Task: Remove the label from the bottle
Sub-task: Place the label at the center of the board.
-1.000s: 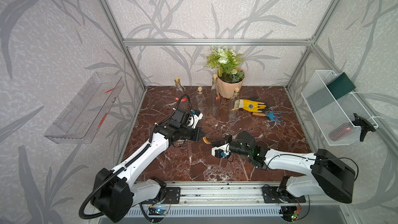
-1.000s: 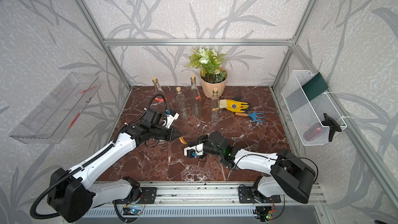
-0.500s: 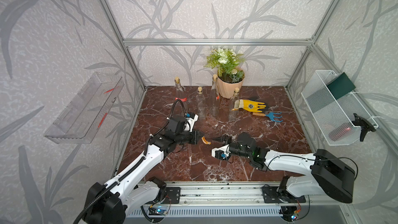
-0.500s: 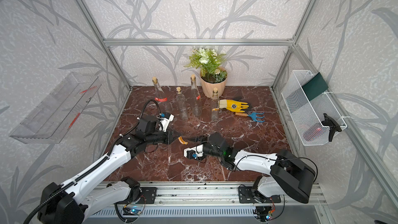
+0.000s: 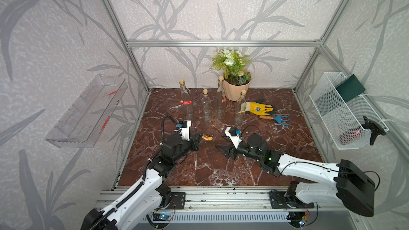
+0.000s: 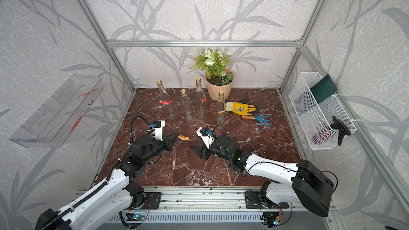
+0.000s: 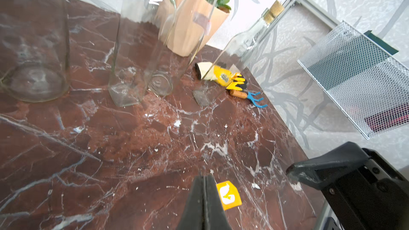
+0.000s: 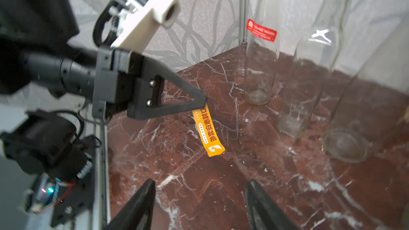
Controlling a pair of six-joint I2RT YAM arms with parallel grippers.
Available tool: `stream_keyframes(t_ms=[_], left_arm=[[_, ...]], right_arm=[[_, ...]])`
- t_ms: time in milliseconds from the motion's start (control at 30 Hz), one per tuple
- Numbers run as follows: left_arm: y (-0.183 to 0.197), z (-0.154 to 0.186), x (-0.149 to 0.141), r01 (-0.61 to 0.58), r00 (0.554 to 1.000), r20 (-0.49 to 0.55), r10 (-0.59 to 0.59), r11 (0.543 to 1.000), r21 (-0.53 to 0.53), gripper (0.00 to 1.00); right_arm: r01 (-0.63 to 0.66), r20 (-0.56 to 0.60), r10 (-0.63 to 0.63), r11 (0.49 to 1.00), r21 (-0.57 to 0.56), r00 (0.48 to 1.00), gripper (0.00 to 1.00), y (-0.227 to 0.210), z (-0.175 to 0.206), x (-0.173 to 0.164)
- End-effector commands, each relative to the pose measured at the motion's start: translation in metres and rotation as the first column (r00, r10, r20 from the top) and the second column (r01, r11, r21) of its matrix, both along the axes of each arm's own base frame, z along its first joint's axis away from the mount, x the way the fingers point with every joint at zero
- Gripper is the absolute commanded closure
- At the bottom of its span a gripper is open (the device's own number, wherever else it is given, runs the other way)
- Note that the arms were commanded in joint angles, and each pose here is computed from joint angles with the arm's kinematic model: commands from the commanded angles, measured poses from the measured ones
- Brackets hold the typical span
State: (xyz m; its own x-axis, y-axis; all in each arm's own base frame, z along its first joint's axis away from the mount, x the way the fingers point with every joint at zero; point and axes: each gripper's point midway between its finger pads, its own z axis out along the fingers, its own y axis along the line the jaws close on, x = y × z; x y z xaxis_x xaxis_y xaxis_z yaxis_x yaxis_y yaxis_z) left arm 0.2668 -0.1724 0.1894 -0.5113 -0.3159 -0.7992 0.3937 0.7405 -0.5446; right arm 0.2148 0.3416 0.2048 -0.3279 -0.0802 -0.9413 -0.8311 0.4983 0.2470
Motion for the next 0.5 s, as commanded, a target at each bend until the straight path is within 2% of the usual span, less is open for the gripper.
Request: stream_keyframes(t_ms=[0, 167, 367, 467], left_arm=[[0.004, 0.025, 0.009, -0.051, 0.993, 0.106, 0.058, 0.997, -0.063, 1.0], [-0.002, 0.024, 0.012, -0.044, 0.991, 0.121, 0.052, 0.996, -0.072, 1.0], [-0.003, 0.022, 0.011, -0.049, 0.991, 0.125, 0.058, 0.996, -0.077, 1.0], [-0.003, 0.022, 0.01, -0.047, 0.991, 0.125, 0.056, 0.996, -0.076, 1.0]], right_arm=[[0.151, -0.369, -0.111, 0.985, 0.082, 0.923, 0.34, 0.001, -0.005, 0.006], [0.187, -0.541, -0.082, 0.972, 0.142, 0.837, 0.35, 0.016, -0.005, 0.007], [0.227, -0.678, -0.023, 0.95, 0.214, 0.735, 0.36, 0.023, -0.011, 0.019], [0.232, -0.71, 0.024, 0.937, 0.262, 0.704, 0.39, 0.029, -0.012, 0.026]])
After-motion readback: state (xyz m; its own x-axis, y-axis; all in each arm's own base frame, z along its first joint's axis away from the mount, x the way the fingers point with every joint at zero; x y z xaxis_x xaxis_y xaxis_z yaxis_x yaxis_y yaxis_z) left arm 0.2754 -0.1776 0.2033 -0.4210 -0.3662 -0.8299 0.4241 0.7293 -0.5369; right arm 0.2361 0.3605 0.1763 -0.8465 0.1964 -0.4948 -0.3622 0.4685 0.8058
